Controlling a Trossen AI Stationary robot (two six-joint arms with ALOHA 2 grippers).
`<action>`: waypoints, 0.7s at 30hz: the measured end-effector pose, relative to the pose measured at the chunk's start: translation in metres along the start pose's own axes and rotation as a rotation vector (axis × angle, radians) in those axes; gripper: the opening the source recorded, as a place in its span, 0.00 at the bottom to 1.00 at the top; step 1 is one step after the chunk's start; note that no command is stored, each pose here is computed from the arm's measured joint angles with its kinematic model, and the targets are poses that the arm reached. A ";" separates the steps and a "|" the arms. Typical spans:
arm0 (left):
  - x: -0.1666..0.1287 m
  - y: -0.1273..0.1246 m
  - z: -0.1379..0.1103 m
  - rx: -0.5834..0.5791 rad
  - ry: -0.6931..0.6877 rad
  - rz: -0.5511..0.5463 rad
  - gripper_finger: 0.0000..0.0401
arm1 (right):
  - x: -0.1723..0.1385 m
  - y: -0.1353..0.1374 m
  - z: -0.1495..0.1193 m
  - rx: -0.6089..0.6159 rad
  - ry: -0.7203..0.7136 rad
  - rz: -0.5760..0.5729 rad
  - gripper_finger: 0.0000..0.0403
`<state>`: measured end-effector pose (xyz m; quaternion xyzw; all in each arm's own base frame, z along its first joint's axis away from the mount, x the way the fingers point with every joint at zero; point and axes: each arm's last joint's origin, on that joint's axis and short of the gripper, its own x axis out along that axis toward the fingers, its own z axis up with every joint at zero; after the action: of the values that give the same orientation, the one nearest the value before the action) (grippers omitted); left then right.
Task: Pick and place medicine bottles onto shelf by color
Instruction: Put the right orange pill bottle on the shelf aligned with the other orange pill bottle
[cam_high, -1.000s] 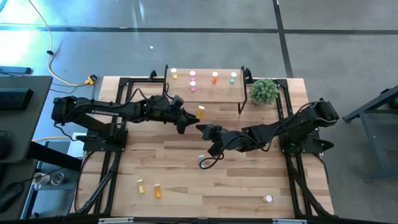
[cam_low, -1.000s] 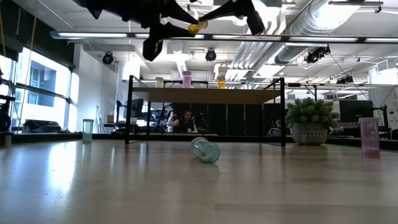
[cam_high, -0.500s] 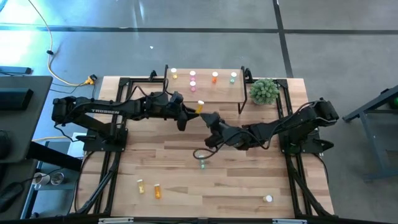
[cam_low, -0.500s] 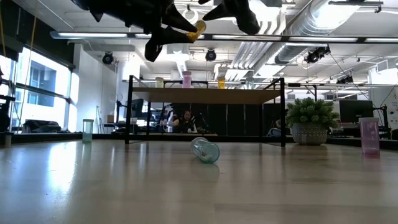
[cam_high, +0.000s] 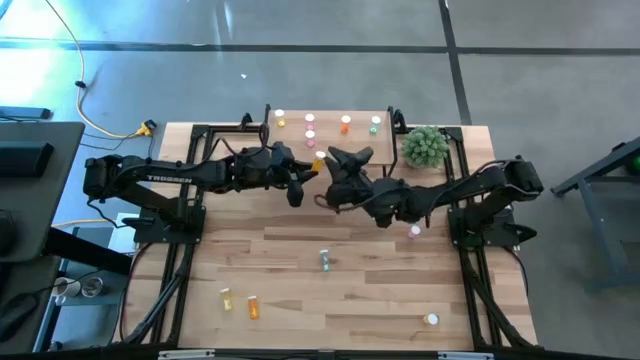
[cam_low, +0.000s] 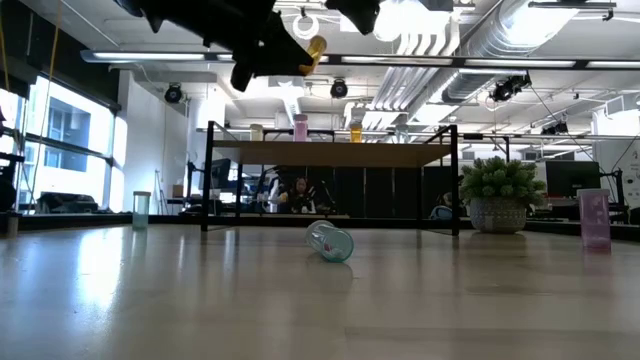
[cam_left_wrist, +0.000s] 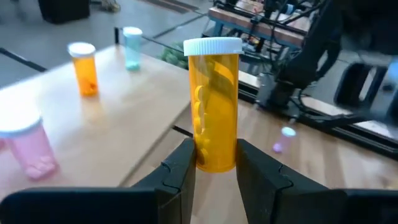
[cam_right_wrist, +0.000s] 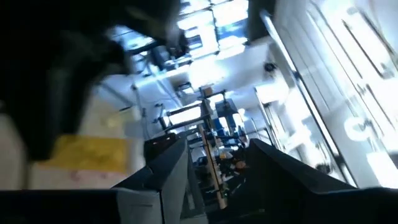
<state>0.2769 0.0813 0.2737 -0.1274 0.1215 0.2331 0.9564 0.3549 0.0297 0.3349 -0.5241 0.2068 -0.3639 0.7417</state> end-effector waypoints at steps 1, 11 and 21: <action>0.000 0.000 0.000 0.013 -0.006 0.004 0.22 | 0.002 -0.003 -0.001 0.030 0.003 -0.022 0.40; 0.000 -0.001 0.004 0.138 -0.044 0.011 0.22 | 0.044 -0.030 -0.036 0.187 0.157 -0.203 0.40; 0.000 -0.001 0.004 0.212 -0.043 0.013 0.22 | 0.061 -0.041 -0.061 0.313 0.314 -0.281 0.40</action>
<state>0.2778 0.0820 0.2774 -0.0197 0.1259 0.2276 0.9654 0.3393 -0.0629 0.3555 -0.3635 0.1856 -0.5678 0.7148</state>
